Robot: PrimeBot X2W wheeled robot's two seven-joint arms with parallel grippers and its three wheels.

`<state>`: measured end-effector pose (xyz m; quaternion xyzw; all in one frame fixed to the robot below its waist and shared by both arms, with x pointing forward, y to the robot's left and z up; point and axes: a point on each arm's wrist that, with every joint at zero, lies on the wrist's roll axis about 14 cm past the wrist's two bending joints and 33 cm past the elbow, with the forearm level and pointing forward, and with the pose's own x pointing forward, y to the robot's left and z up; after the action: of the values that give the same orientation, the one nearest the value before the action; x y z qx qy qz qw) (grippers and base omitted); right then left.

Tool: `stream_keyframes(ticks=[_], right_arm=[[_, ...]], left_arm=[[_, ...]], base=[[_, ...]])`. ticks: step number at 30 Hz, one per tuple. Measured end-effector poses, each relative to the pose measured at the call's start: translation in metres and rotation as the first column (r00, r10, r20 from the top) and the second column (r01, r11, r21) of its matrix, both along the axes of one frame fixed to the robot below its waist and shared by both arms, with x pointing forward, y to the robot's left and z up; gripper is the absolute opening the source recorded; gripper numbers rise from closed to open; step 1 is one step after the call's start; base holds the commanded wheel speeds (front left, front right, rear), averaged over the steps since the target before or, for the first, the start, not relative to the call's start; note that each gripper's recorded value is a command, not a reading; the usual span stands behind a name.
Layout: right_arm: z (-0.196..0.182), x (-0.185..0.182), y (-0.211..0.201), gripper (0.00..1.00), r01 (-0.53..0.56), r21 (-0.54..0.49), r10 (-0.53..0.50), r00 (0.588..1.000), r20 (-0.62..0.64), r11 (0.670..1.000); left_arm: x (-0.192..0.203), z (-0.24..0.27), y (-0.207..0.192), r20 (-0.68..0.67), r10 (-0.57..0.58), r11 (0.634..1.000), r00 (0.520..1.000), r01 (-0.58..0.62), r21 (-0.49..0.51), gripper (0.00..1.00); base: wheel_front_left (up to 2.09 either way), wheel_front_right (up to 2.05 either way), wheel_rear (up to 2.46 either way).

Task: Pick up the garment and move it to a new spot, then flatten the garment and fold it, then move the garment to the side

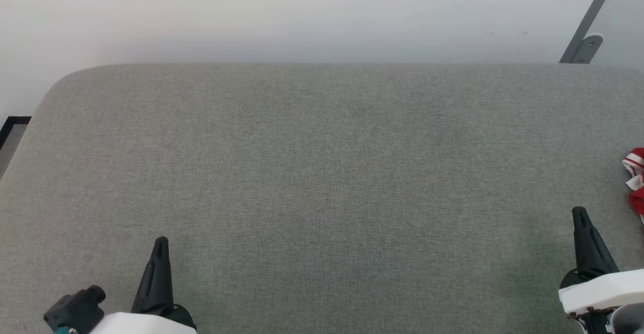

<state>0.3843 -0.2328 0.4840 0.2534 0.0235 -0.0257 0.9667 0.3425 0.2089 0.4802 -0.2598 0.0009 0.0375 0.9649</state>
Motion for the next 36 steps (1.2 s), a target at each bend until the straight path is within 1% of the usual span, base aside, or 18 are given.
stream_keyframes(ticks=[1,6,9,17,24,36], right_arm=[[0.0,0.0,0.0,0.0,0.0,0.0,0.0,1.0,0.0,1.0],[0.0,0.001,0.002,0.0,0.007,0.077,-0.007,1.0,-0.002,0.997],[0.0,0.001,0.004,0.0,0.013,0.137,-0.013,1.0,-0.002,0.99],[0.0,0.002,0.006,0.0,0.02,0.244,-0.02,1.0,-0.005,0.97],[0.001,0.002,0.009,0.0,0.025,0.329,-0.024,1.0,-0.005,0.944],[0.001,0.003,0.013,0.0,0.028,0.458,-0.029,1.0,-0.006,0.888]], left_arm=[[0.0,0.0,0.0,0.0,0.0,1.0,1.0,0.0,0.0,0.0],[0.004,0.002,0.001,0.005,0.008,0.997,1.0,-0.008,-0.081,0.0],[0.005,0.0,0.001,-0.003,0.012,0.99,1.0,-0.012,-0.139,0.0],[0.01,0.001,0.002,-0.003,0.015,0.971,1.0,-0.016,-0.24,0.0],[0.014,0.002,0.002,-0.002,0.02,0.944,1.0,-0.019,-0.328,0.0],[0.019,0.002,0.002,-0.006,0.019,0.892,1.0,-0.02,-0.452,0.0]], base=[[0.0,0.0,0.0],[0.0,0.0,0.0],[0.0,0.0,0.0],[0.0,0.0,0.0],[0.0,0.0,0.0],[0.0,0.0,0.0]])
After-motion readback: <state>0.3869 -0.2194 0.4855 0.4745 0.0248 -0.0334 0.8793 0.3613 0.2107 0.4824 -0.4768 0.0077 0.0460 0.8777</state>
